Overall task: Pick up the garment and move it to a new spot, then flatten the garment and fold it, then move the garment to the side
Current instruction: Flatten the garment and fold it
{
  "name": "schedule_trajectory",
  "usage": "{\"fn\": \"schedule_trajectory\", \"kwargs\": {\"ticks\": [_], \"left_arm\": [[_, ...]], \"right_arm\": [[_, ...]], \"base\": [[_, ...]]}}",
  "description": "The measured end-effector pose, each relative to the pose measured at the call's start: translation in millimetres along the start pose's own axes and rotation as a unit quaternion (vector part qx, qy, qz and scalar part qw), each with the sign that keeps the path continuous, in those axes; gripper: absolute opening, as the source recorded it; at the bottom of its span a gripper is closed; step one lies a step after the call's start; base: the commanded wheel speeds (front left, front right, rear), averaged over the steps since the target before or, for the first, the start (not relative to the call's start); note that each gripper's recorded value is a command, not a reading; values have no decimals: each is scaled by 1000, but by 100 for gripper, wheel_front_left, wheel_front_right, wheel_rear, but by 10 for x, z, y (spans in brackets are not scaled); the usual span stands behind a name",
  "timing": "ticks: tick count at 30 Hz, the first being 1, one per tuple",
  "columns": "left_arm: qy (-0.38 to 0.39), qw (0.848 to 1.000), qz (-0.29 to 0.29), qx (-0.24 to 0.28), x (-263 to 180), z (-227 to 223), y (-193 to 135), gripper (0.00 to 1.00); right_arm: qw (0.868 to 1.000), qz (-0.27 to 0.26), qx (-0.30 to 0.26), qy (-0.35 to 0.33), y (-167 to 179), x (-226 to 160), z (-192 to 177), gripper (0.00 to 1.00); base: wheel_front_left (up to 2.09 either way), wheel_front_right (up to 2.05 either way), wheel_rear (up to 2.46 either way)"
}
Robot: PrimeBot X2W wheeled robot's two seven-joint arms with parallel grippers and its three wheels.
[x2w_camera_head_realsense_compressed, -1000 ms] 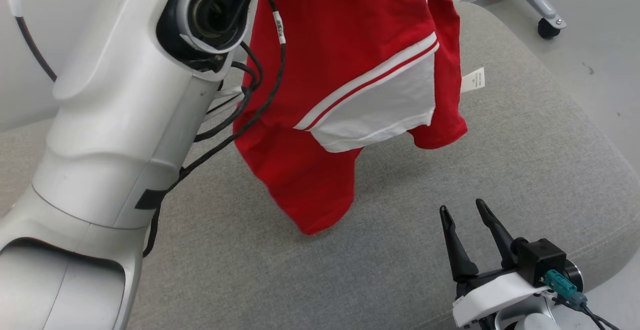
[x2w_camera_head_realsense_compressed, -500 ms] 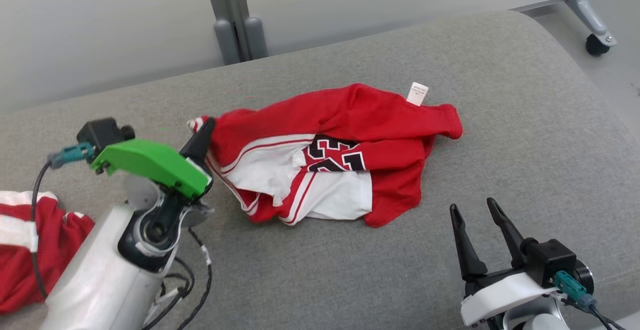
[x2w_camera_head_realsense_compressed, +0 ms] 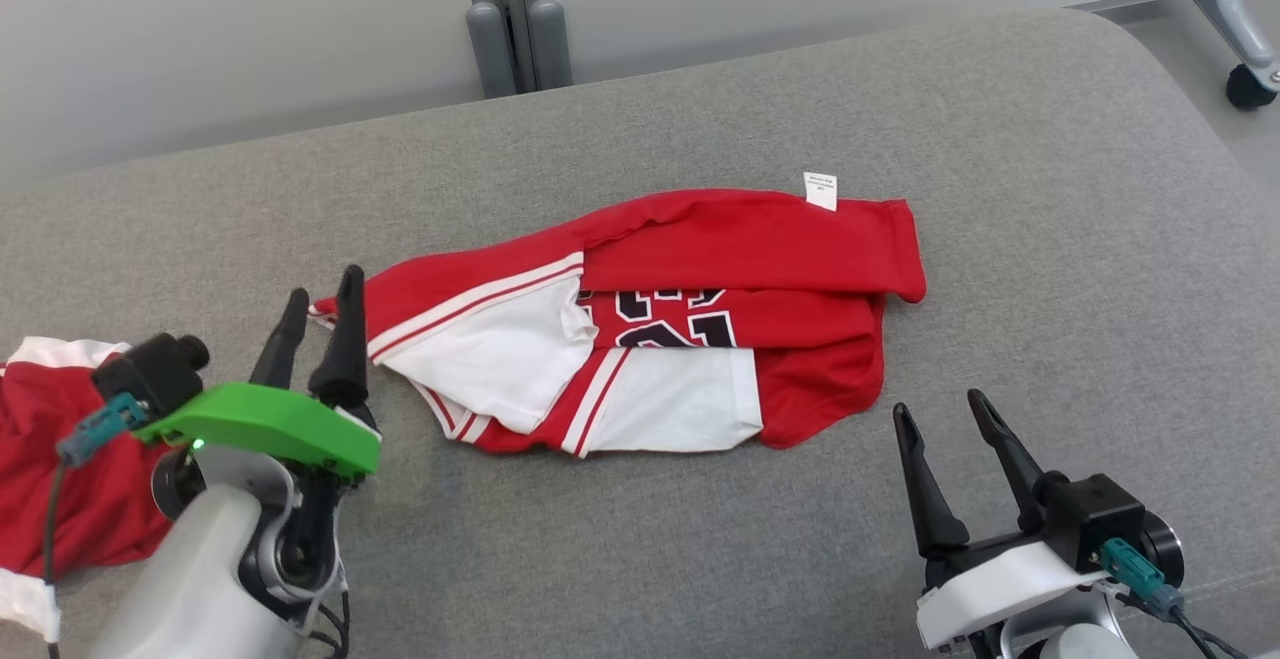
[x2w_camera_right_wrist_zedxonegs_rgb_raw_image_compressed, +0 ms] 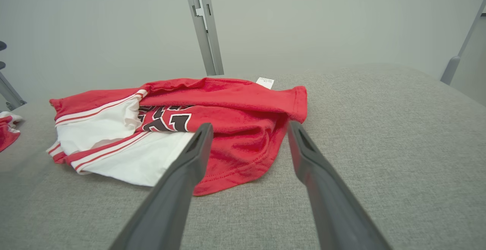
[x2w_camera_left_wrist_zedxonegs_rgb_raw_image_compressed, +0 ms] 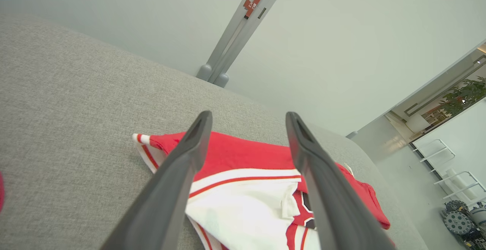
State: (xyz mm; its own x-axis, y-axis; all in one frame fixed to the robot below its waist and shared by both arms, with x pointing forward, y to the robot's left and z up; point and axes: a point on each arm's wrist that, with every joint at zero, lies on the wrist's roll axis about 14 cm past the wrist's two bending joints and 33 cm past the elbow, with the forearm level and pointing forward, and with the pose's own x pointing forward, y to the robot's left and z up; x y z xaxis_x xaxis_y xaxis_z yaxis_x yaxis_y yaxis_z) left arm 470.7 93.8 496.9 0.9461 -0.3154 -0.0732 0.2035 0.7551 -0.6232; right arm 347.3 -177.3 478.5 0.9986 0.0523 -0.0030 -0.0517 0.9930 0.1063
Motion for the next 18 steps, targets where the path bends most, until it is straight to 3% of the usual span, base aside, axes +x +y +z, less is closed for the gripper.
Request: {"fn": "schedule_trajectory", "kwargs": {"ticks": [4,11,15,18], "left_arm": [[7,999,9,31,-199,-250,-14,100],[69,998,-3,8,-636,-985,-261,100],[104,994,5,25,-669,-1206,-227,100],[125,990,7,64,-573,-1275,-196,100]], "right_arm": [[1000,0,-1,7,2,-26,-46,100],[1000,11,-5,5,62,-2,-34,100],[1000,18,-7,7,103,14,-44,100],[1000,21,-10,10,122,31,-63,100]], "base": [[0,0,0],[0,0,0],[0,0,0],[0,0,0]]}}
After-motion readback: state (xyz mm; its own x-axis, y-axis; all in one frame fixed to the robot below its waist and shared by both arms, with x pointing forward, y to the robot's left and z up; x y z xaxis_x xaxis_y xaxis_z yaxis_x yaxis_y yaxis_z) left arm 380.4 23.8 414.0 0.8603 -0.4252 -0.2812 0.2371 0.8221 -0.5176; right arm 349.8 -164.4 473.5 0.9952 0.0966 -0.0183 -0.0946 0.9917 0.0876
